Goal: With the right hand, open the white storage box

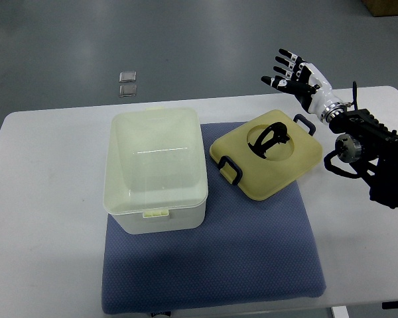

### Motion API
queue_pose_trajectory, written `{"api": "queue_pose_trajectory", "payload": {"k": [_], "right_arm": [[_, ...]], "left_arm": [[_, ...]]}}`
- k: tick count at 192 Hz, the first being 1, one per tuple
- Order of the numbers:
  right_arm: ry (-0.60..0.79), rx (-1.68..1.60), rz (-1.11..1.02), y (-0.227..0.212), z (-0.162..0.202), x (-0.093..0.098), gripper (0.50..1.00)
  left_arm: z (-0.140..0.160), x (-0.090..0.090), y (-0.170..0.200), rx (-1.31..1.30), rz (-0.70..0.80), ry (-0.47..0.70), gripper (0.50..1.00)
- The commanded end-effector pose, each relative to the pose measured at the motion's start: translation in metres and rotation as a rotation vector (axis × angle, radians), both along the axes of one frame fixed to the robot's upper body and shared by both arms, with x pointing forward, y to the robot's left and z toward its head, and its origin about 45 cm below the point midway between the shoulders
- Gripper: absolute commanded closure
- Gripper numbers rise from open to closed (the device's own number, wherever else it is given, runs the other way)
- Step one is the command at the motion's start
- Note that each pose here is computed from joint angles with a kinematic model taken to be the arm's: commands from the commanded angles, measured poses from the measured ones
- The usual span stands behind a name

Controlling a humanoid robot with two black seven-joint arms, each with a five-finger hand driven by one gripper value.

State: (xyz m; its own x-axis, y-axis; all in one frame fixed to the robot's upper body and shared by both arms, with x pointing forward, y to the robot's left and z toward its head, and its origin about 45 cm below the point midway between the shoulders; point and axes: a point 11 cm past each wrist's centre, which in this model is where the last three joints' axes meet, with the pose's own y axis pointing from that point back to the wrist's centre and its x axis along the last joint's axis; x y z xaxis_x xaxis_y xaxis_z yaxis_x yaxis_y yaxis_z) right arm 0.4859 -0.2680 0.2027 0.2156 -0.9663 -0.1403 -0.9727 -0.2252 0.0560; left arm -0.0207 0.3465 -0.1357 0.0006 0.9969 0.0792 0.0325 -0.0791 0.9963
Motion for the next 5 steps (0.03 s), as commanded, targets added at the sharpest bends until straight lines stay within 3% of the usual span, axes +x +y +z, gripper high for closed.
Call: {"api": "queue_pose_trajectory", "payload": {"k": [1, 5], "right_arm": [[-0.004, 0.010, 0.002, 0.0024, 0.0010, 0.0004, 0.576], [-0.002, 0.011, 0.003, 0.0031, 0.0000, 0.0000, 0.576]], "left_arm": [[0.0000, -0.0007, -0.0001, -0.001, 0.001, 0.001, 0.500], [0.0000, -0.0007, 0.0001, 0.001, 0.001, 0.001, 0.500]]}}
